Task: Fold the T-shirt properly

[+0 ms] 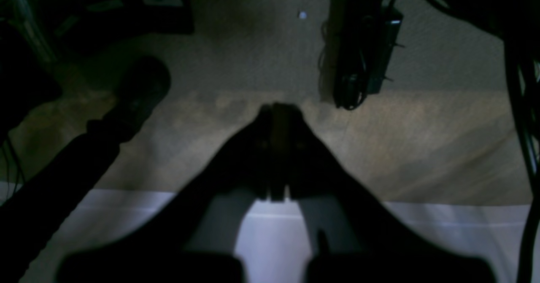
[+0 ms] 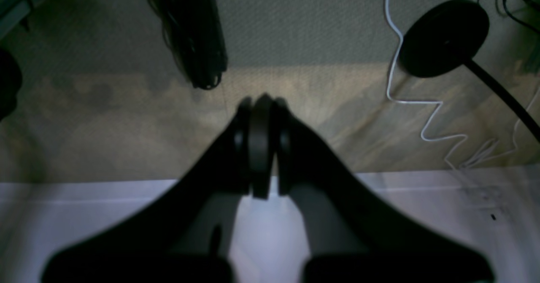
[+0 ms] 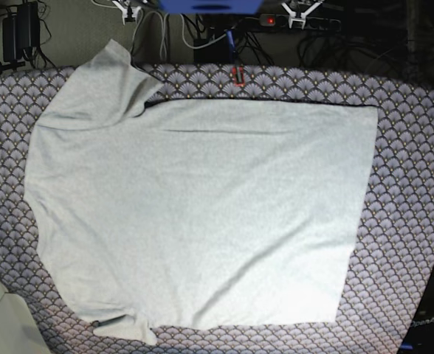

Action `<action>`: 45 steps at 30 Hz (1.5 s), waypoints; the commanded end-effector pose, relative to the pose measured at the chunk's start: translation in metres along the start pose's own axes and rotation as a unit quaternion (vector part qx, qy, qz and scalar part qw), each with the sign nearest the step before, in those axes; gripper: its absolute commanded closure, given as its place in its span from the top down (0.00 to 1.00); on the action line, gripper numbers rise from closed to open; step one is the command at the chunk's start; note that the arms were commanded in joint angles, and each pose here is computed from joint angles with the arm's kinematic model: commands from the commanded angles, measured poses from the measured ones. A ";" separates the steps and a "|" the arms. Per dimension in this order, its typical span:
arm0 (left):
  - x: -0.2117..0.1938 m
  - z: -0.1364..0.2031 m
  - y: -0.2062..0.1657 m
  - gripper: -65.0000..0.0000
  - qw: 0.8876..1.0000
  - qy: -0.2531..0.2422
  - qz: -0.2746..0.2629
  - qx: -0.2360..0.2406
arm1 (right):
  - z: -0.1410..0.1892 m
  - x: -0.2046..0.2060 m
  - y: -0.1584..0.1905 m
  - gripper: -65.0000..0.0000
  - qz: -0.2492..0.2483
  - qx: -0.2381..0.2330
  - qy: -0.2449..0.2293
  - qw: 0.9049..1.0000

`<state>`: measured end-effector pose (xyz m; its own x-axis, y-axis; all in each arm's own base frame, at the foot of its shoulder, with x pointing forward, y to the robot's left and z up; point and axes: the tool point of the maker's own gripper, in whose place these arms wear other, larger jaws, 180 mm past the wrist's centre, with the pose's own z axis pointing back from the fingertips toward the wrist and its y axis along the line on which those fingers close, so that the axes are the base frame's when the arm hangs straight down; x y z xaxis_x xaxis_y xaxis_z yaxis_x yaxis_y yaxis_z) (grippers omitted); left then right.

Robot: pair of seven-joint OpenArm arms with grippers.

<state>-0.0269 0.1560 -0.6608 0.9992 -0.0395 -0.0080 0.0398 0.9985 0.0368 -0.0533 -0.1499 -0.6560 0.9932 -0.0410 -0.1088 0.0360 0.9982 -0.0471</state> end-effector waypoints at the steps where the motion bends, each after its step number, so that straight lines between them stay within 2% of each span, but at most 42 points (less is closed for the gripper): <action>1: -0.002 0.000 0.004 0.00 1.000 0.002 -0.004 0.004 | 0.000 -0.010 -0.001 0.00 -0.001 0.002 0.008 1.000; 33: -0.004 0.000 0.004 0.00 1.000 0.001 0.000 0.004 | 0.000 -0.013 -0.004 0.00 0.000 0.000 0.009 1.000; 36: -0.013 0.005 0.014 0.00 1.000 -0.013 -0.003 0.010 | 0.005 -0.013 -0.006 0.00 0.002 -0.002 -0.017 1.000; 39: -0.013 0.024 0.017 0.00 0.998 -0.065 -0.012 0.010 | 0.029 -0.001 -0.010 0.00 0.008 -0.005 -0.100 0.995; 41: -0.003 0.049 0.019 0.00 0.993 -0.116 -0.019 0.008 | 0.054 0.007 -0.016 0.00 0.014 -0.009 -0.154 0.988; 45: 0.024 0.110 0.046 0.00 0.977 -0.210 0.036 0.028 | 0.105 0.018 -0.019 0.00 0.017 -0.010 -0.226 0.974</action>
<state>-0.0051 0.1887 -0.5530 0.9228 0.0218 0.3846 -0.0468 0.9973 0.0558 -0.0309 -0.1649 -0.5554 0.9516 0.0190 0.3067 0.0038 0.9973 -0.0737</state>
